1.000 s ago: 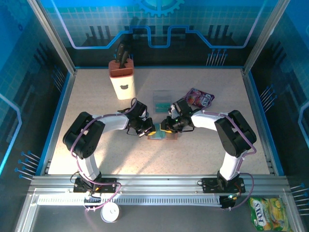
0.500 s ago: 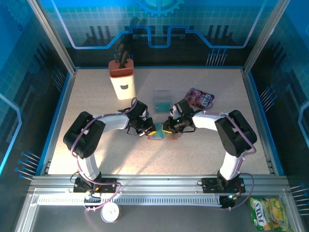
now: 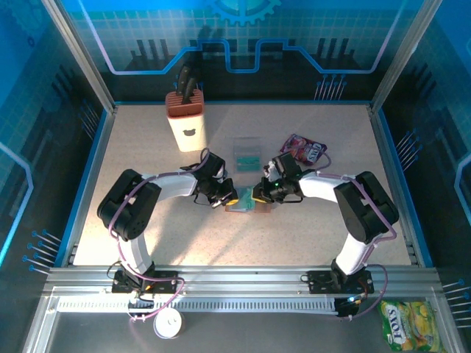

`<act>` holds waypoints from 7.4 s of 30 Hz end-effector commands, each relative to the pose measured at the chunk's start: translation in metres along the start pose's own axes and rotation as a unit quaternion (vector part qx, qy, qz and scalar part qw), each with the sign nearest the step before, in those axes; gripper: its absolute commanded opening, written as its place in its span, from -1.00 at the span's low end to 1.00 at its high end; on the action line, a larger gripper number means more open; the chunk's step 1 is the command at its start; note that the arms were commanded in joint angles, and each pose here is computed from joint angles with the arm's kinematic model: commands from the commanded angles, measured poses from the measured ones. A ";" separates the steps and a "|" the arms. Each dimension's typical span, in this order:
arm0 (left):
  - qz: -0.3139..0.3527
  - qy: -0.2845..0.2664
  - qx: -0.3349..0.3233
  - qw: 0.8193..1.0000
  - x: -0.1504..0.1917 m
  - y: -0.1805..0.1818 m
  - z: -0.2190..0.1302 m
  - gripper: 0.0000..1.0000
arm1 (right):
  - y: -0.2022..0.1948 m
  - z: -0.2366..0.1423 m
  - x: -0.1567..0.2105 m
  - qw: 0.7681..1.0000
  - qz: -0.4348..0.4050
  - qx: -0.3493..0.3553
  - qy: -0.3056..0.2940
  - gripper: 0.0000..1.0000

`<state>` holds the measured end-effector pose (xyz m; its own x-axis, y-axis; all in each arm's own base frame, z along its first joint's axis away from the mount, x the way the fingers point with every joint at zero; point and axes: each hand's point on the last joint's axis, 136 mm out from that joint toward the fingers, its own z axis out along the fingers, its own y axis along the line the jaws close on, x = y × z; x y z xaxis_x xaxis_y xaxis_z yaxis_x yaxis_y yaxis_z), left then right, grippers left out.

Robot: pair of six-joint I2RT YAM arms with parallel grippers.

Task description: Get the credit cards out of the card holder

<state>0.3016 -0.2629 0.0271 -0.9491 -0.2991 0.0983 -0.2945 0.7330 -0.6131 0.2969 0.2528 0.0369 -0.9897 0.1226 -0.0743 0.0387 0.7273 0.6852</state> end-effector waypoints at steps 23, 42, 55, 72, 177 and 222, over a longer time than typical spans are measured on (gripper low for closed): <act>0.026 -0.005 0.019 0.999 -0.006 -0.032 -0.020 -0.91 | 0.014 -0.043 -0.009 0.999 -0.017 0.031 -0.011 -0.78; 0.012 -0.068 0.047 0.997 -0.045 -0.037 -0.068 -0.89 | 0.026 -0.065 -0.021 0.973 -0.208 0.089 0.037 -0.89; 0.010 -0.047 0.013 0.999 -0.044 -0.019 -0.067 -0.87 | 0.028 -0.074 -0.037 0.865 -0.456 0.170 0.120 -0.93; -0.034 -0.058 0.027 0.997 -0.051 0.002 -0.078 -0.88 | 0.054 -0.057 -0.069 0.718 -0.643 0.171 0.205 -1.00; -0.066 -0.038 0.001 0.997 -0.072 0.022 -0.068 -0.88 | 0.035 -0.017 -0.113 0.686 -0.667 0.155 0.245 -0.87; -0.064 -0.034 0.013 0.997 -0.070 0.019 -0.066 -0.87 | 0.031 0.003 -0.152 0.724 -0.638 0.219 0.146 -0.75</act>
<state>0.3560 -0.1883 0.0553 -0.8930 -0.4360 0.1121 -0.4090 0.6818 -0.6065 0.4476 0.2556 0.0654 -0.2404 -0.9432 -0.2292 -0.9595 0.2666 -0.0908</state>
